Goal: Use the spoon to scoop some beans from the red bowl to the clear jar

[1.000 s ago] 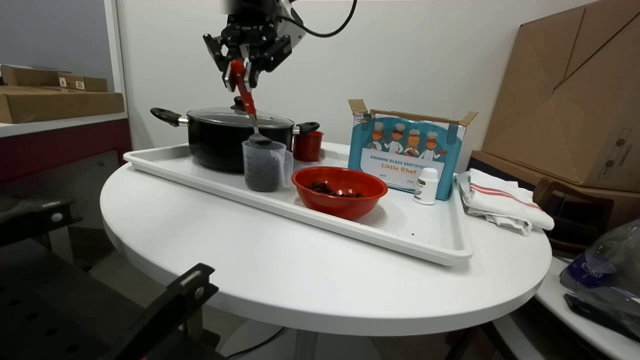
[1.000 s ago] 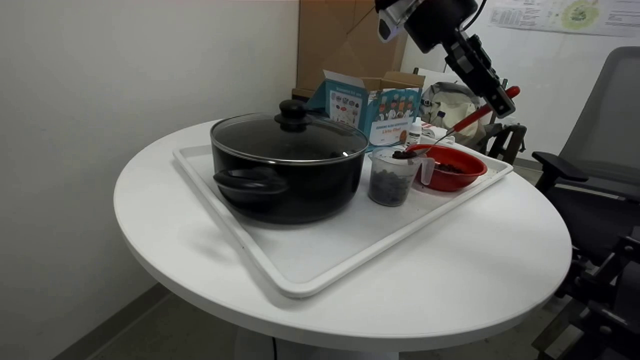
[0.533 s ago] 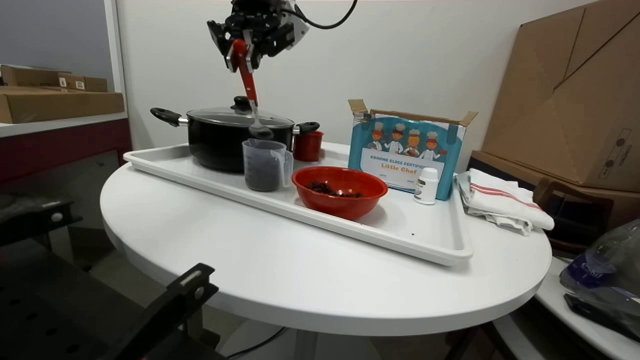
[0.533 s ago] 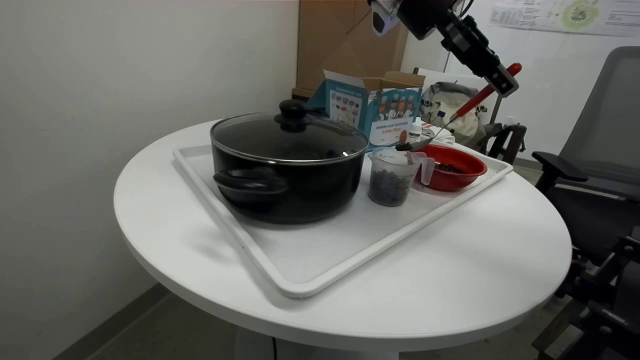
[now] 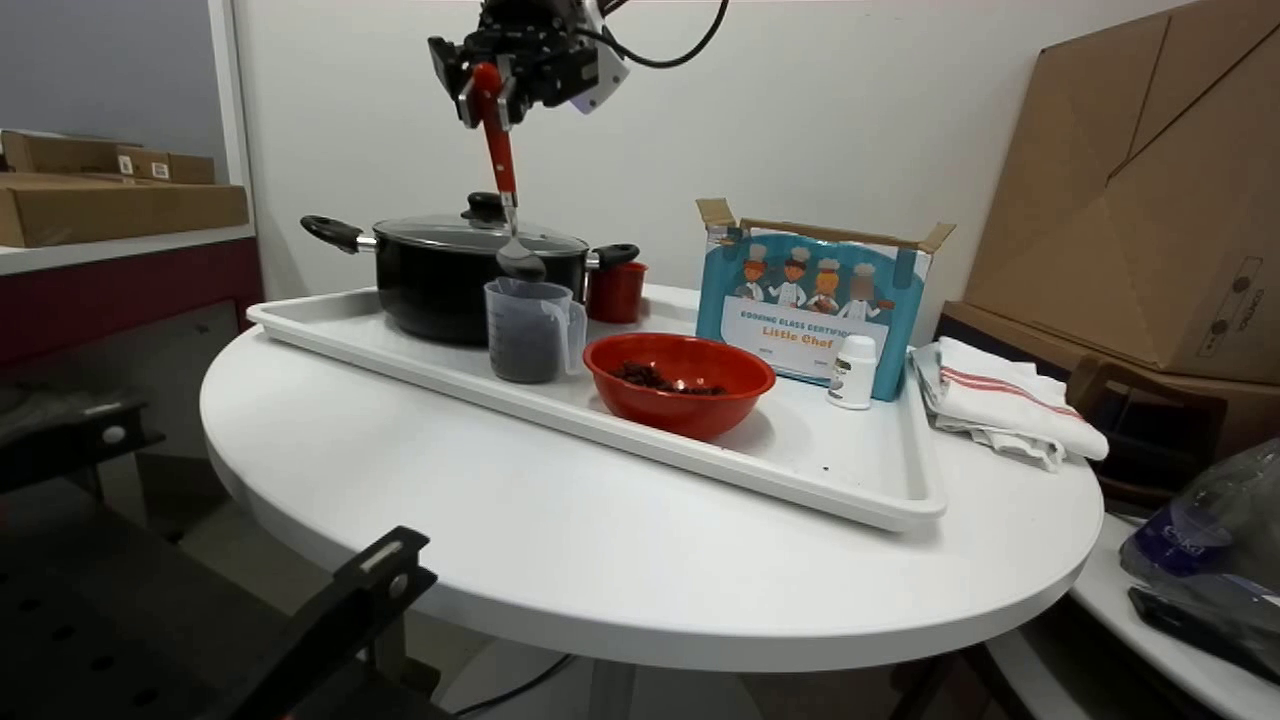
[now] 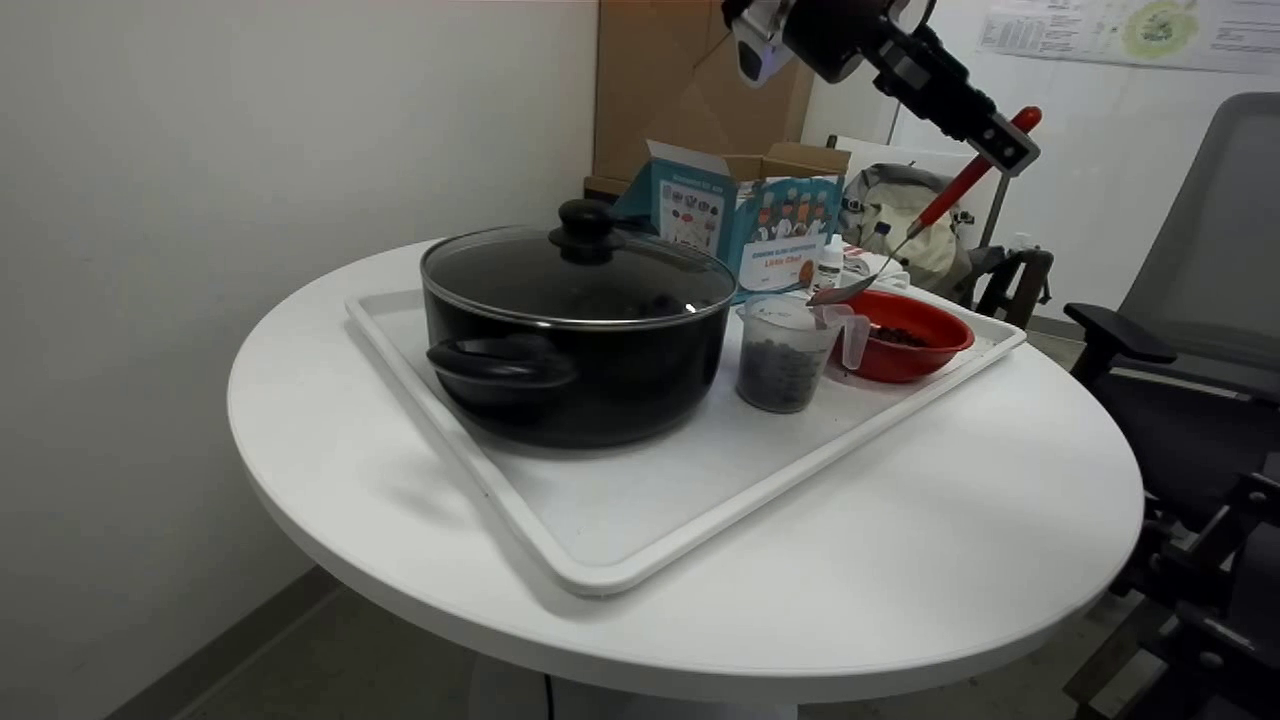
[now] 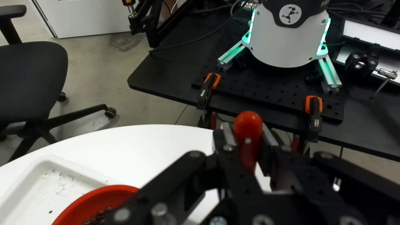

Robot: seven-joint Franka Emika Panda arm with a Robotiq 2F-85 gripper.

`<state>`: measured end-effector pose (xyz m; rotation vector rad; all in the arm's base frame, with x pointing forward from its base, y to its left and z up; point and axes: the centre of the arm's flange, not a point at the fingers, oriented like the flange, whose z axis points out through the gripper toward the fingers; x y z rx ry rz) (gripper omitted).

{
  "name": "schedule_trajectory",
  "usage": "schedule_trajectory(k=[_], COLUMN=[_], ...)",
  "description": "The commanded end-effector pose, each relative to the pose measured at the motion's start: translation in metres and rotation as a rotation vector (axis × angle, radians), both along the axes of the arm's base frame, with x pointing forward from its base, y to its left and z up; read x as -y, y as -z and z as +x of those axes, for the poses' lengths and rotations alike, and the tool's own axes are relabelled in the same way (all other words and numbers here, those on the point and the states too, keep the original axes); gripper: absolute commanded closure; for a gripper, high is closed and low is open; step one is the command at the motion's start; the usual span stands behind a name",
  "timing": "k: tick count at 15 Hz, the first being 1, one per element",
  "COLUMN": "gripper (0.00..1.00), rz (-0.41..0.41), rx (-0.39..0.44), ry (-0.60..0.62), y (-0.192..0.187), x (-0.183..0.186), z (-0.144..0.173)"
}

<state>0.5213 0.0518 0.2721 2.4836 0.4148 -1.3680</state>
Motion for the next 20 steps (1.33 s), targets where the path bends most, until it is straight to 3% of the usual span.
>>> schedule_trajectory(k=[1,20], gripper=[0.9,0.9], rz=[0.049,0.149], rx=[-0.067,-0.188], ry=[0.021,0.132], y=[-0.005,-0.031], x=[-0.002,0.024], z=[0.016,0.039])
